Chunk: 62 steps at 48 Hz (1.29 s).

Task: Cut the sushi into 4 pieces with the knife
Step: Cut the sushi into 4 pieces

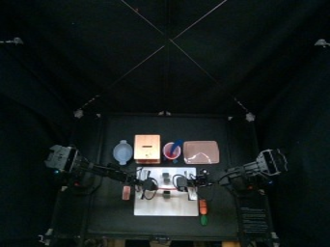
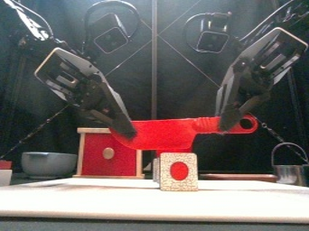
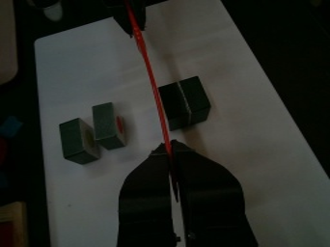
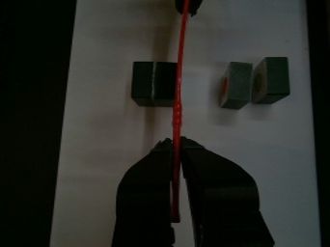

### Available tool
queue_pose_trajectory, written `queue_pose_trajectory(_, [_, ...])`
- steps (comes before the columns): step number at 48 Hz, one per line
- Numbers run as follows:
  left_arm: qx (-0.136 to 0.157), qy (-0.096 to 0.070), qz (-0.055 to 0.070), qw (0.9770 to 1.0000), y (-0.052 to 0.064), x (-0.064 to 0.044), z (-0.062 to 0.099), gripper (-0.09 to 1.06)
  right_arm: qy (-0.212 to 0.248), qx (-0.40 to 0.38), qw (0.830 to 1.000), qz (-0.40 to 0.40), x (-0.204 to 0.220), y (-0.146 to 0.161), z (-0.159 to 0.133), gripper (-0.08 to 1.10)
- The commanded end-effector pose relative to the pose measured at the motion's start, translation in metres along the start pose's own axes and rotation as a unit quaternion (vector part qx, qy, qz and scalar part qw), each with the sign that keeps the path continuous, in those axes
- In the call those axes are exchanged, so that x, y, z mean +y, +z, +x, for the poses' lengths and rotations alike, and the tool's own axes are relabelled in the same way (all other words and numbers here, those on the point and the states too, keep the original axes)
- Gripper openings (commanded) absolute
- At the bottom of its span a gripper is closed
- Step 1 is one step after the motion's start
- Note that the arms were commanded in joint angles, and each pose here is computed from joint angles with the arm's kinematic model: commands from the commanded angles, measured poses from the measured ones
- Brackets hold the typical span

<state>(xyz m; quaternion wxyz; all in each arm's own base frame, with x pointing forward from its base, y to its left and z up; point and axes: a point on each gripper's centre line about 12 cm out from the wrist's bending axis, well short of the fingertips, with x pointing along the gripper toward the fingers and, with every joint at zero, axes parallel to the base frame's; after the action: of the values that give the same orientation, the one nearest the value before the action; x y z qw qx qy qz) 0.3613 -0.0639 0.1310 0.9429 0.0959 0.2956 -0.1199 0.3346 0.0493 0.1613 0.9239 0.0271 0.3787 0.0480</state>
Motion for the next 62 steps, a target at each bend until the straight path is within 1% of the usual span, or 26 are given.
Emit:
queue_pose_trajectory(1, [-0.019,-0.007,0.006,0.9998,0.014,-0.006,0.007,0.23,0.007,-0.033,0.999,0.001,0.005,0.019,-0.009,0.07])
queue_pose_trajectory(8, [-0.011,-0.015,0.009,0.9998,0.012,-0.013,0.017,0.23,0.01,-0.027,1.0,0.004,0.007,0.015,-0.007,0.07])
queue_pose_trajectory(10, [-0.011,-0.017,0.012,0.9997,0.012,-0.015,0.02,0.23,0.01,-0.027,1.0,0.004,0.007,0.015,-0.006,0.07])
queue_pose_trajectory(18, [-0.007,-0.02,0.012,0.9997,0.012,-0.017,0.026,0.23,0.009,-0.018,1.0,0.01,0.007,0.009,-0.001,0.07])
queue_pose_trajectory(27, [-0.009,-0.02,0.014,0.9997,0.014,-0.017,0.024,0.23,0.007,-0.006,1.0,0.012,0.006,0.003,0.007,0.07])
queue_pose_trajectory(36, [-0.015,-0.023,0.017,0.9995,0.018,-0.021,0.023,0.23,0.005,0.01,1.0,0.012,0.005,-0.004,0.016,0.07])
queue_pose_trajectory(48, [-0.034,-0.03,0.025,0.9987,0.032,-0.028,0.018,0.23,0.005,0.002,1.0,0.01,0.005,-0.001,0.01,0.07])
queue_pose_trajectory(62, [-0.031,-0.04,0.03,0.9983,0.031,-0.038,0.02,0.23,0.005,0.008,1.0,0.013,0.005,-0.004,0.011,0.07])
